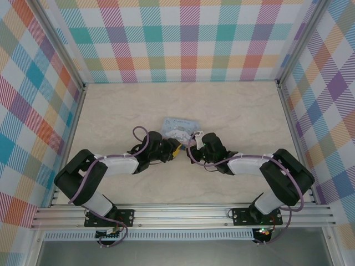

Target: Unlock the padlock with the key

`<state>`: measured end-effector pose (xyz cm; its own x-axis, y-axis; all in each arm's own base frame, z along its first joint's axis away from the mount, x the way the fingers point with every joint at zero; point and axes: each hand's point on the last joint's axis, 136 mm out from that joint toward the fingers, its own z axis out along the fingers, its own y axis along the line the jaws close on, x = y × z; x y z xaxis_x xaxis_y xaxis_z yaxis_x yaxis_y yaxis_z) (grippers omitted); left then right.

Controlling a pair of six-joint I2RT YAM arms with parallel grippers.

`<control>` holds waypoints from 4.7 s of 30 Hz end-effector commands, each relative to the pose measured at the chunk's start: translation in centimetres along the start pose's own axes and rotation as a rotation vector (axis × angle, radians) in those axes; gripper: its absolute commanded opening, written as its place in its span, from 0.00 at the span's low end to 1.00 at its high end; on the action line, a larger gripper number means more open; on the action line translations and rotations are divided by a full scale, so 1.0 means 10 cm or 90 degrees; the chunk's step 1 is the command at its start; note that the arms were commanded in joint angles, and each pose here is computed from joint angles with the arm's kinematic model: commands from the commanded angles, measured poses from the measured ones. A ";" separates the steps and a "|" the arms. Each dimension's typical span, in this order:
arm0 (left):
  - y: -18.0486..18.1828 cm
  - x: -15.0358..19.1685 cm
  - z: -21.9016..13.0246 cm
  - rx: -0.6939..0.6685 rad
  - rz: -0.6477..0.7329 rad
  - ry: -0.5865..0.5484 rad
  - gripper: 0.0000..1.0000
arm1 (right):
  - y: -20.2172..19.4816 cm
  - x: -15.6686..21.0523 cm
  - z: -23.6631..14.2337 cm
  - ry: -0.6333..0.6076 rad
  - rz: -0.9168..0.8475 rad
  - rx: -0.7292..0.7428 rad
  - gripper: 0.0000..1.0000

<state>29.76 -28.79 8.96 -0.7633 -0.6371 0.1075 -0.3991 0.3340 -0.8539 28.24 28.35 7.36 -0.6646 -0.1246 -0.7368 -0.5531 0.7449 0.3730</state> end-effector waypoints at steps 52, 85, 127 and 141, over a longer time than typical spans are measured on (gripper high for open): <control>-0.43 -0.83 0.22 -0.106 0.215 0.002 0.96 | -0.89 0.22 -0.38 0.024 0.177 0.014 0.46; -0.41 -0.87 0.27 -0.096 0.225 0.000 0.96 | -0.96 0.19 0.14 0.084 0.278 -0.028 0.43; -0.21 -0.82 0.18 -0.128 0.229 0.001 0.96 | -0.78 -0.14 0.13 0.022 0.322 -0.054 0.00; 0.41 -0.78 0.23 -0.231 0.221 0.012 0.96 | -0.87 -0.40 -0.03 -0.040 0.357 -0.035 0.00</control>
<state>36.85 -25.05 6.35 -0.8782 -0.4520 -0.1563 -0.2346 0.6920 -0.6827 34.71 22.72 5.61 -0.8657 0.2740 -0.4190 -0.1446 0.6644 0.7333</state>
